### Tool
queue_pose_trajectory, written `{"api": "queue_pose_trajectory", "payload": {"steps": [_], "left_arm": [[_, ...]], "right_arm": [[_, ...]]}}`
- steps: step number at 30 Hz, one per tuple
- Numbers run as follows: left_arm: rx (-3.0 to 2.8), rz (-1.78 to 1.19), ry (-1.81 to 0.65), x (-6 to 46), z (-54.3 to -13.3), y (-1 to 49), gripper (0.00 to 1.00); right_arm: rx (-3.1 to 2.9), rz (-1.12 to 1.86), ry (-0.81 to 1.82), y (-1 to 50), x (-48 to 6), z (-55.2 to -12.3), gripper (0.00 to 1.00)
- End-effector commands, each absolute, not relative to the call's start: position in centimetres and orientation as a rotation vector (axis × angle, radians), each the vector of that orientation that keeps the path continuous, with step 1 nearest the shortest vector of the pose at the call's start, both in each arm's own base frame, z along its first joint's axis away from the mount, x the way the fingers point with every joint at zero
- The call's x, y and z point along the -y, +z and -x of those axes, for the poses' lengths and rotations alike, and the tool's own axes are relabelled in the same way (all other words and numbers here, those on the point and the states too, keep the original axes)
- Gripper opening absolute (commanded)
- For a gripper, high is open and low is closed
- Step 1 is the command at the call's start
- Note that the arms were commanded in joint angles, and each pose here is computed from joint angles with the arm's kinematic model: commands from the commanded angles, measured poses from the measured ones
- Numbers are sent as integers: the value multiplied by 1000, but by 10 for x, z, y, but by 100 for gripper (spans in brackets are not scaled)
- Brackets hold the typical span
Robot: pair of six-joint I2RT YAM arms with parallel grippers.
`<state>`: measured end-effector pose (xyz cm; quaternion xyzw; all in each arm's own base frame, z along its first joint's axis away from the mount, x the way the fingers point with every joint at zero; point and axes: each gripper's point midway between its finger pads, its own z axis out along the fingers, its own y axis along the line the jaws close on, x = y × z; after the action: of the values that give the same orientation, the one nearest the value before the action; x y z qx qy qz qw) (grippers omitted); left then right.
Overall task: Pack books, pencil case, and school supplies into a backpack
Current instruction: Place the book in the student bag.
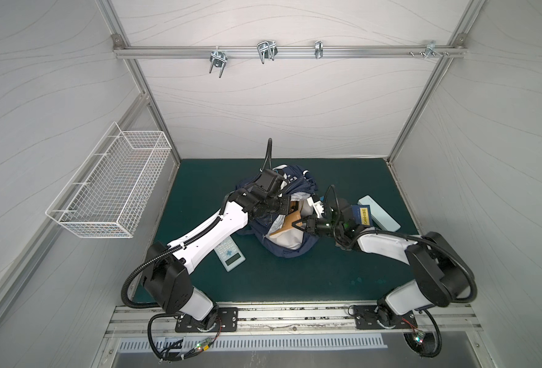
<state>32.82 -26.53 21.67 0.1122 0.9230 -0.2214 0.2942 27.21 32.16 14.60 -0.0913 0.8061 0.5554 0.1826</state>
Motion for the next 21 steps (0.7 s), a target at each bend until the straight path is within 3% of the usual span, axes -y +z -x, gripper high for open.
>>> {"api": "queue_pose_trajectory", "payload": {"steps": [1,6,13,14,17,19,21], "left_arm": [[-2266,-331,-723,281,-334,278,0],[-2269,-354,-746,284,-332,269,0],[-2280,-302,-702,273,-338,263,0],[-2279,-300,-706,273,-339,263,0],[-2283,-301,-712,273,-338,262,0],[-2291,-306,-704,272,-337,258,0],[-2304,-313,-682,270,-336,250,0]], "right_arm": [[-2095,318,1646,183,-340,-296,0],[-2169,293,1662,162,-355,-303,0],[-2329,381,1560,118,-354,-259,0],[-2369,347,1523,109,-347,-259,4],[-2507,167,1301,86,-311,-267,58],[-2626,22,1015,74,-272,-269,71],[-2686,-60,786,76,-236,-263,75]]}}
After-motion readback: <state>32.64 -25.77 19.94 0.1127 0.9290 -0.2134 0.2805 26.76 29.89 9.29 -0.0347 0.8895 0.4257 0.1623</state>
